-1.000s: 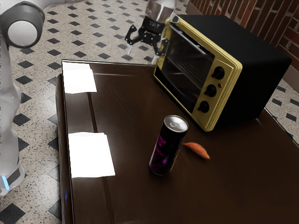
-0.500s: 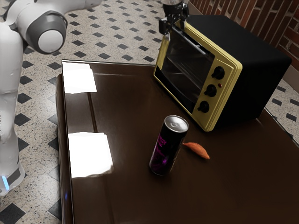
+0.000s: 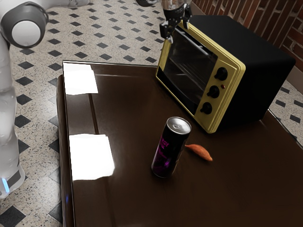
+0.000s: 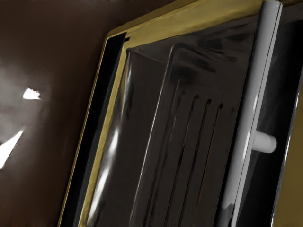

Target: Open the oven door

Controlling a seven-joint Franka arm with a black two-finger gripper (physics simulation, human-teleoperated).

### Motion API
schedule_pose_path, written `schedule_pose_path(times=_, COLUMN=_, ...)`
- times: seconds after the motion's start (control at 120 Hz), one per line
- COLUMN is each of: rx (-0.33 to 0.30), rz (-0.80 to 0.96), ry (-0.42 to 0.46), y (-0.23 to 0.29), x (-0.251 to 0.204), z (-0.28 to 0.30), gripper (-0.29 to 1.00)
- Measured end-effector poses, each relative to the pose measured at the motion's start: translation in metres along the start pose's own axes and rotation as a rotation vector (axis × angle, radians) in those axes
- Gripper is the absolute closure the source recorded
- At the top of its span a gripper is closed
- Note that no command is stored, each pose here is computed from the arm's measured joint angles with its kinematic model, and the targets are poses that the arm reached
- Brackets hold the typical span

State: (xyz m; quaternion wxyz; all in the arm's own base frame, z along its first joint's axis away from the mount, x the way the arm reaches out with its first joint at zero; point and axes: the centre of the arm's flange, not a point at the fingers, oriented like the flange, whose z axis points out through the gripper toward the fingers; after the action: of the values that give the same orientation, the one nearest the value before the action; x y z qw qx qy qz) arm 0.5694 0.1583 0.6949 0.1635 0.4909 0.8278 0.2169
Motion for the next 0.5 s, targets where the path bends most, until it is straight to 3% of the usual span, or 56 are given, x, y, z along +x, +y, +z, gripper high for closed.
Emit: schedule_pose_path(times=0.5, rx=0.005, rz=0.087, ry=0.000, y=-0.009, x=-0.043, z=0.019, gripper=0.00)
